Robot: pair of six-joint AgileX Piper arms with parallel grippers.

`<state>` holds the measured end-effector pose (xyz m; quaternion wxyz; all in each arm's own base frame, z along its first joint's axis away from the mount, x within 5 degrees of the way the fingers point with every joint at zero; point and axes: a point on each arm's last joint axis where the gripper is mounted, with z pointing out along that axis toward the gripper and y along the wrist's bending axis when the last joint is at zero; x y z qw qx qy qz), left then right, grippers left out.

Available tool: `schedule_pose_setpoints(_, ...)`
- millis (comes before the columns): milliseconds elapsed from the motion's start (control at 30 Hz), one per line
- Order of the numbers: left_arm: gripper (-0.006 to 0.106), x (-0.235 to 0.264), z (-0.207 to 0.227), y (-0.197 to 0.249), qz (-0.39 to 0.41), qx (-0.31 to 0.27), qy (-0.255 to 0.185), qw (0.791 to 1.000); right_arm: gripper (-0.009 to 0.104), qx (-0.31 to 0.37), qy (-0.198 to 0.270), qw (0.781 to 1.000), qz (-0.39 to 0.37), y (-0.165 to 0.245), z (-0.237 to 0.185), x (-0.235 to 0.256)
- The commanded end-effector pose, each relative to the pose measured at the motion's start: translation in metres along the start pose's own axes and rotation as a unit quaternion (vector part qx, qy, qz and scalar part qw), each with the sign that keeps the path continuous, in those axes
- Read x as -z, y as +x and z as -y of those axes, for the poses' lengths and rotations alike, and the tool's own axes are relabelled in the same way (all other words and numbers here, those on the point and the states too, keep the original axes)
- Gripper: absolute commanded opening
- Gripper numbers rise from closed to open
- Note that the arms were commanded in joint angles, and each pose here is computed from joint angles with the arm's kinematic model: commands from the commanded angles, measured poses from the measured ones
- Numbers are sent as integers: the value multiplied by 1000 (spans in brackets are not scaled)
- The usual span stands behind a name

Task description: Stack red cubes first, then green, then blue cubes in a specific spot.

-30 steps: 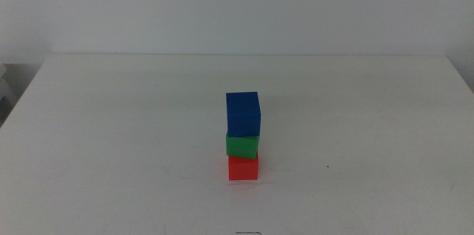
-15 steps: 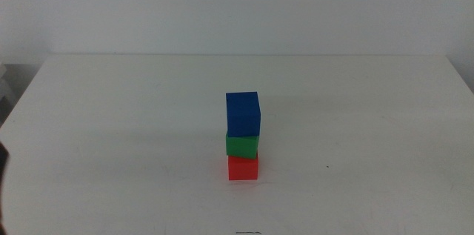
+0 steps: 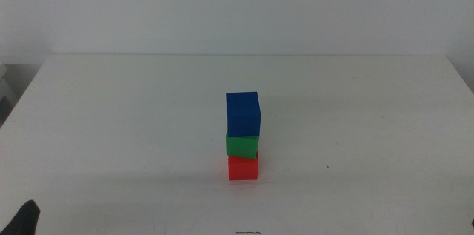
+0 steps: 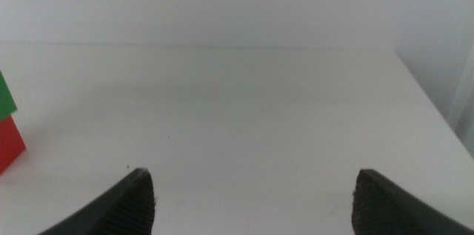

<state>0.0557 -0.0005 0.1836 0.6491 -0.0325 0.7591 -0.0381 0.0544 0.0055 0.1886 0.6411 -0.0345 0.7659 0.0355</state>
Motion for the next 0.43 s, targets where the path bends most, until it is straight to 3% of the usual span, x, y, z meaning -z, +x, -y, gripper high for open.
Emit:
schedule_pose_setpoints(0,94,2,1,-10,56,4,8,998,68,11,5,999,40,-9,1,1)
schedule_pose_setpoints(400,94,2,1,-10,59,-7,6,998,68,11,5,999,43,-5,1,2)
